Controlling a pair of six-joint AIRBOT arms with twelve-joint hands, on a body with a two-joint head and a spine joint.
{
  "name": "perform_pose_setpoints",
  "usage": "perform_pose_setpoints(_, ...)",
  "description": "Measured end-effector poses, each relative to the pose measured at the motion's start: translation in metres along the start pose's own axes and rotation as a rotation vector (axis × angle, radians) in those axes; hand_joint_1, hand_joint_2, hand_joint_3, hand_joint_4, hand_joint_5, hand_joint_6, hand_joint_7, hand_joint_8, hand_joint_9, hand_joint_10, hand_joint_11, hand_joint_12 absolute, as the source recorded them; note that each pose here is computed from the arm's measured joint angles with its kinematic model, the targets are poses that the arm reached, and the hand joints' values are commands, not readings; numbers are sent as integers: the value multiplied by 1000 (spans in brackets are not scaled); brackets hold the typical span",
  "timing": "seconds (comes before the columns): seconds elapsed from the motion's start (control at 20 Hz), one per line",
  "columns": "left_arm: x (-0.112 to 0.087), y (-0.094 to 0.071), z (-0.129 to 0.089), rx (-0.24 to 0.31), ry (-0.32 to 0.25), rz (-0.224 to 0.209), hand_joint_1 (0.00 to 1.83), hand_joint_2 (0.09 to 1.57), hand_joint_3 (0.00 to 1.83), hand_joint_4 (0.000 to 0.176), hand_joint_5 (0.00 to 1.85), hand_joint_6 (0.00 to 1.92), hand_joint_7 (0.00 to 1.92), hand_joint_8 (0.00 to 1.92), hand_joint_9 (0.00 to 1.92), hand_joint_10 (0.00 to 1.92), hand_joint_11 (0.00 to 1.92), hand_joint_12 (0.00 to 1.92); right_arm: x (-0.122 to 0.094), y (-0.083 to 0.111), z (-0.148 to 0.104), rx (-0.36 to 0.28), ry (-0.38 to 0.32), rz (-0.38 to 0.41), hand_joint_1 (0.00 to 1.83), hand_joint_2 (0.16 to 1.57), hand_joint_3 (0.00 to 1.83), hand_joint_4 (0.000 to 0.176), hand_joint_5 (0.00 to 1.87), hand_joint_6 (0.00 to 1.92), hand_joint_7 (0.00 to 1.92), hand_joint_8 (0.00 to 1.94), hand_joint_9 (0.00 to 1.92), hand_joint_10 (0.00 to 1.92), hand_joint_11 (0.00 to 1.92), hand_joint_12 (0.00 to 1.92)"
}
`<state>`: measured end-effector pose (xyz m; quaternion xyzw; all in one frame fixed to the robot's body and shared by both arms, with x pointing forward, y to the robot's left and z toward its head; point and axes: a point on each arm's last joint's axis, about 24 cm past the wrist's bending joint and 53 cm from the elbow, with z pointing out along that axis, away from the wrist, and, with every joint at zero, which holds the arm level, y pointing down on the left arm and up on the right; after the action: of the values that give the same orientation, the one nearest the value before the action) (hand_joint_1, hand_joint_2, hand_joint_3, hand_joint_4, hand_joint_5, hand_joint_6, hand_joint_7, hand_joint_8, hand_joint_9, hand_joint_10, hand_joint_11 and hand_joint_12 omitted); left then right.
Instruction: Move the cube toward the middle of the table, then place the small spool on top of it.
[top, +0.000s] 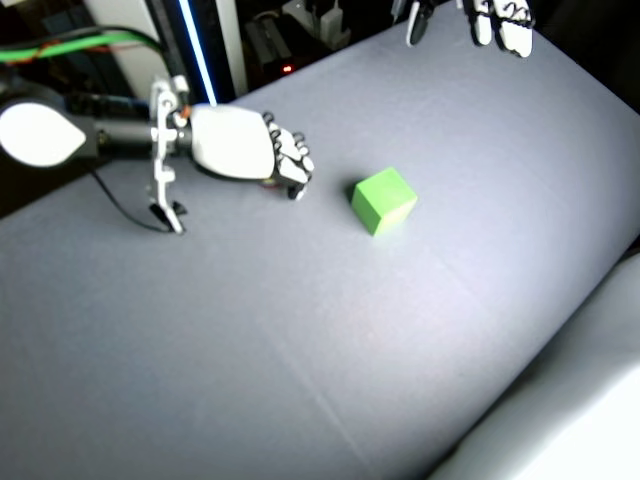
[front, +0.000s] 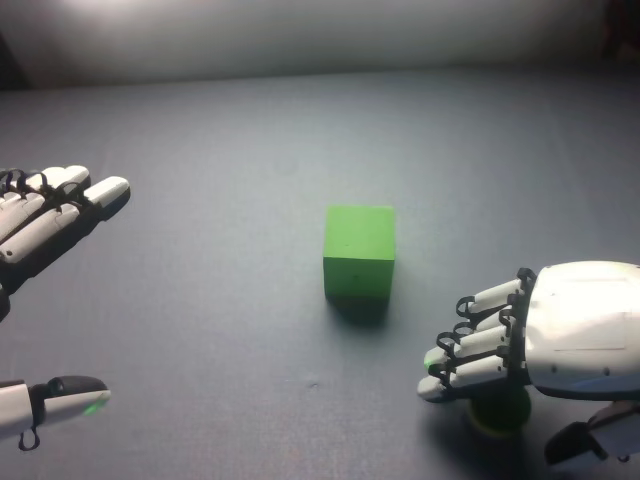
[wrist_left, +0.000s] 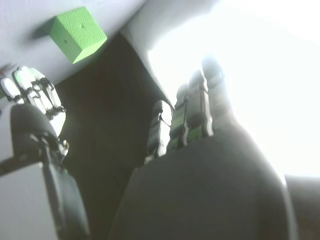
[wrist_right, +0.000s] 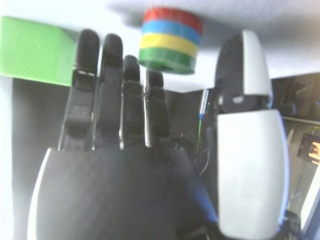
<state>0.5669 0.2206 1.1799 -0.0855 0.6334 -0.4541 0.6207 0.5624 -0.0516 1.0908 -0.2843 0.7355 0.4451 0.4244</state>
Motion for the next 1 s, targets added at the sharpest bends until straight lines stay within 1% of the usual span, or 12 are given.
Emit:
perform_pose_setpoints(0.15, 0, 1, -1, -3, 0, -3, 841, 963, 5, 132, 16, 4, 15, 0, 10, 4, 5, 307, -2, -2, 0, 6, -4, -2, 1030, 996, 0, 37, 558, 5, 544, 11, 808, 97, 459, 1292)
perform_pose_setpoints(0.25, 0, 1, -1, -4, 1, -3, 839, 964, 3, 130, 19, 3, 17, 1, 14, 4, 3, 315, -3, -3, 0, 7, -4, -2, 1015, 1023, 0, 44, 571, 4, 576, 5, 654, 591, 621, 1343)
perform_pose_setpoints(0.35, 0, 1, -1, -4, 0, -3, 844, 964, 0, 136, 25, 3, 20, 1, 16, 2, 0, 333, -3, -3, 0, 8, -5, -1, 1042, 1041, 0, 27, 630, 4, 621, 11, 581, 877, 681, 1313)
perform_pose_setpoints(0.45, 0, 2, -1, -5, 0, -4, 848, 965, 1, 123, 28, 3, 23, 2, 18, 3, 0, 331, -2, -2, 1, 6, -4, -1, 1027, 1067, 5, 1, 687, 10, 665, 22, 577, 868, 653, 1280)
perform_pose_setpoints(0.5, 0, 2, -1, -7, -2, -4, 848, 969, 2, 113, 28, 3, 26, 3, 23, 4, 0, 332, -1, -1, 2, 1, -3, 1, 1010, 1076, 7, 3, 695, 11, 665, 21, 564, 860, 635, 1274)
perform_pose_setpoints(0.55, 0, 2, -1, -8, -3, -5, 828, 970, 3, 133, 21, 0, 20, 0, 16, 1, 0, 325, -2, 0, 3, -1, -5, -1, 995, 1080, 7, 0, 704, 13, 665, 21, 553, 854, 639, 1279)
perform_pose_setpoints(0.7, 2, 4, -2, -13, -1, -12, 810, 965, 0, 134, 28, 3, 31, 4, 30, 5, 0, 335, -3, 1, 5, -6, -9, 1, 1003, 1063, 0, 0, 762, 24, 735, 46, 648, 904, 660, 1306)
perform_pose_setpoints(0.8, 2, 4, -2, -16, -1, -12, 834, 961, 0, 119, 30, 3, 33, 3, 30, 4, 0, 328, -2, 2, 7, -8, -8, 3, 1003, 1079, 0, 9, 807, 12, 819, 61, 720, 998, 713, 1368)
perform_pose_setpoints(0.85, 1, 4, -2, -15, -2, -12, 818, 963, 0, 116, 35, 4, 37, 4, 37, 6, 1, 334, -2, 2, 8, -10, -8, 3, 1062, 1120, 14, 0, 900, 849, 887, 213, 742, 1415, 792, 1626)
perform_pose_setpoints(0.9, 2, 4, -2, -15, -2, -13, 828, 963, 0, 111, 31, 2, 38, 3, 45, 8, 7, 343, -5, 3, 9, -12, -14, 0, 1086, 1150, 5, 0, 889, 1066, 731, 1012, 728, 1722, 770, 1860)
perform_pose_setpoints(0.95, 2, 4, -2, -15, -1, -13, 831, 965, 1, 104, 32, 2, 38, 3, 49, 8, 1, 343, -8, 3, 9, -14, -20, 1, 1112, 1146, 0, 0, 911, 1072, 666, 1397, 737, 1870, 807, 1909)
perform_pose_setpoints(1.0, 2, 4, -2, -15, -2, -13, 820, 969, 2, 105, 28, 0, 40, 3, 53, 9, 0, 341, -10, 2, 9, -11, -26, 4, 1203, 1186, 0, 0, 892, 930, 773, 1504, 779, 1813, 832, 1919)
